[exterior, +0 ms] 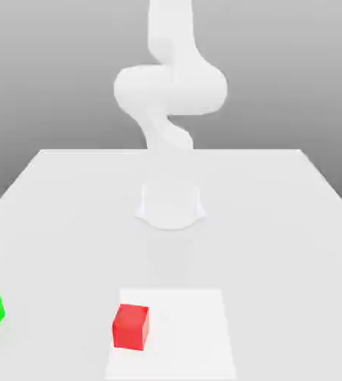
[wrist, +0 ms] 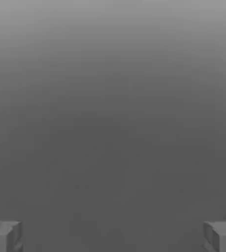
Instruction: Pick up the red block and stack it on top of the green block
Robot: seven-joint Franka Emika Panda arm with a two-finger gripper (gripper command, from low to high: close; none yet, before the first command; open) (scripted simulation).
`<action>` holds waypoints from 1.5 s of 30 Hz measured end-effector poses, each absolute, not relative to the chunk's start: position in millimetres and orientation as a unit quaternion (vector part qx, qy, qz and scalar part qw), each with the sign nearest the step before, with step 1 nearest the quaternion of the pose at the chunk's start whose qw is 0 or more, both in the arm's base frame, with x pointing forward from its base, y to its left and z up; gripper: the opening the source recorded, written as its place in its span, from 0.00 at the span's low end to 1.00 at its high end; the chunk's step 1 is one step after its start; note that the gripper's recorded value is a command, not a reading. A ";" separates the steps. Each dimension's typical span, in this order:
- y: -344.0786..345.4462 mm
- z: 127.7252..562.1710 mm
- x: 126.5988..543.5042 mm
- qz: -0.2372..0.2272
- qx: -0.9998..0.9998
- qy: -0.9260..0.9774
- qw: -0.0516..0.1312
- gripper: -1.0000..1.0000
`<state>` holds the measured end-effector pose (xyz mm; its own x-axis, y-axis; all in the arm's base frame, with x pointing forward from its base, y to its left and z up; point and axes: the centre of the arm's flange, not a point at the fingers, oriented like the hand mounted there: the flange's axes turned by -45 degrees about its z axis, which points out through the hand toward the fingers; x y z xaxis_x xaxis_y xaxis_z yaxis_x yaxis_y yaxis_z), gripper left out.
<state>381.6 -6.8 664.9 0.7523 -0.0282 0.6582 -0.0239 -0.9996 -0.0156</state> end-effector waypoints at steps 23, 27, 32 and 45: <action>-65.4 202.0 424.1 -0.004 -0.996 0.085 0.000 0.50; -65.5 155.2 421.9 0.000 -0.996 0.085 0.000 0.50; -65.4 147.6 421.3 0.000 -0.996 0.085 0.000 0.00; -115.9 216.0 425.8 0.000 -0.998 0.058 0.000 0.00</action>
